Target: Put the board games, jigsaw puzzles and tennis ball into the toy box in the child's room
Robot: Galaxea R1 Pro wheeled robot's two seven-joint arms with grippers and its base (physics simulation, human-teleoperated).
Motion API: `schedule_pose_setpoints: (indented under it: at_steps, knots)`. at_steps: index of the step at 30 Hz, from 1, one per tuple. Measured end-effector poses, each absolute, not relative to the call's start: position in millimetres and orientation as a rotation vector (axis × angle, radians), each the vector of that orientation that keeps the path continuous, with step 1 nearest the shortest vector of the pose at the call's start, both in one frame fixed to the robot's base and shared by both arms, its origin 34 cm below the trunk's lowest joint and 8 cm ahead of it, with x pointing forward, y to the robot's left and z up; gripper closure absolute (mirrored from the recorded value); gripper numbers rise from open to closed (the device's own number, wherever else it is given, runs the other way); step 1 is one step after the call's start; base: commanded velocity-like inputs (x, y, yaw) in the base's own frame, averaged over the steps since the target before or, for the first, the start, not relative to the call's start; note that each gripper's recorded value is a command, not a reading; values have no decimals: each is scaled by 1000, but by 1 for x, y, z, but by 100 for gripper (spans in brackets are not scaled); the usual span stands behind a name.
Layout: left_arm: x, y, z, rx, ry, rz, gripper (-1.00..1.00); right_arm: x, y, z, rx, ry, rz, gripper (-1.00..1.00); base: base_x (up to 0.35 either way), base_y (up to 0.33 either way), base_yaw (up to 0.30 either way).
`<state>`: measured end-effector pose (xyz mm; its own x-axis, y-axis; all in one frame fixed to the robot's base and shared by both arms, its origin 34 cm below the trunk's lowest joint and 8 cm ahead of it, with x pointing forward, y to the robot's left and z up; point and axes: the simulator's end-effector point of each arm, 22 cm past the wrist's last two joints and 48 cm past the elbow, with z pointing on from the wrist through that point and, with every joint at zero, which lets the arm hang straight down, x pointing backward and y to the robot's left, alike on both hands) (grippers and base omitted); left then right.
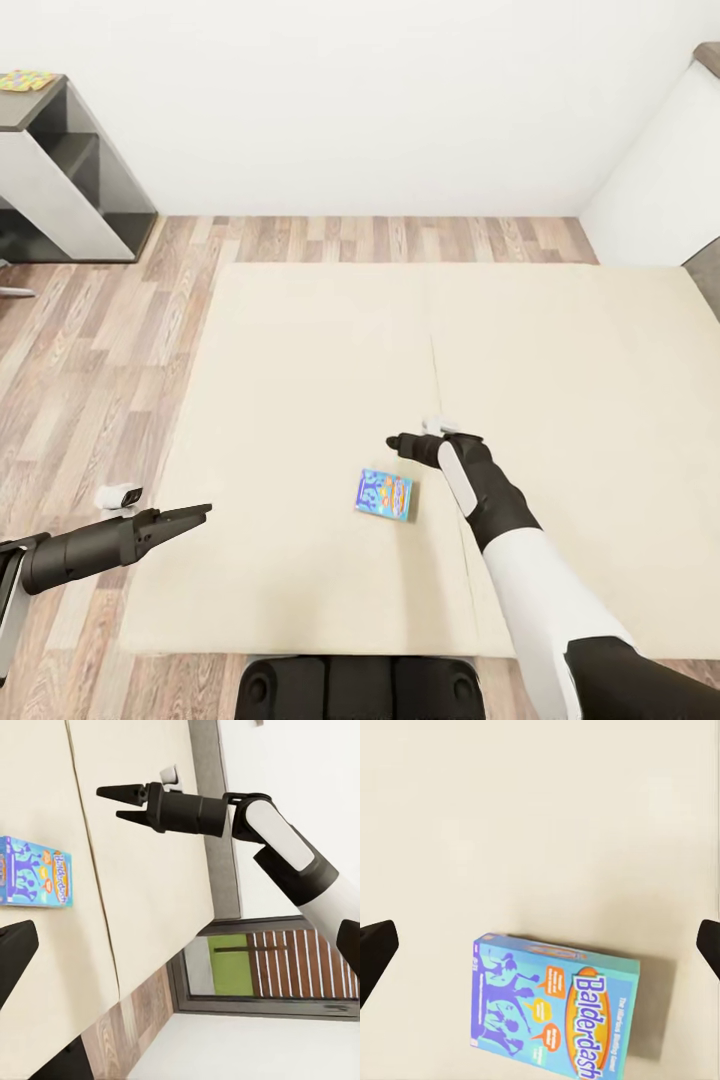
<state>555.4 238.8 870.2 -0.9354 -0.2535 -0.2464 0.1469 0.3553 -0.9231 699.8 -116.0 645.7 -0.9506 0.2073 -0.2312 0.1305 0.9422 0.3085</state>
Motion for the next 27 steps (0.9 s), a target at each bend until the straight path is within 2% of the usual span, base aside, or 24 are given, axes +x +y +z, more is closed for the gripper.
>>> schedule_pose_setpoints:
  at_steps: [27]
  knots:
    - [549, 239, 851, -129, 2310, -1616, -100, 686, -120, 620, 283, 2868, 424, -100, 0, 0, 0]
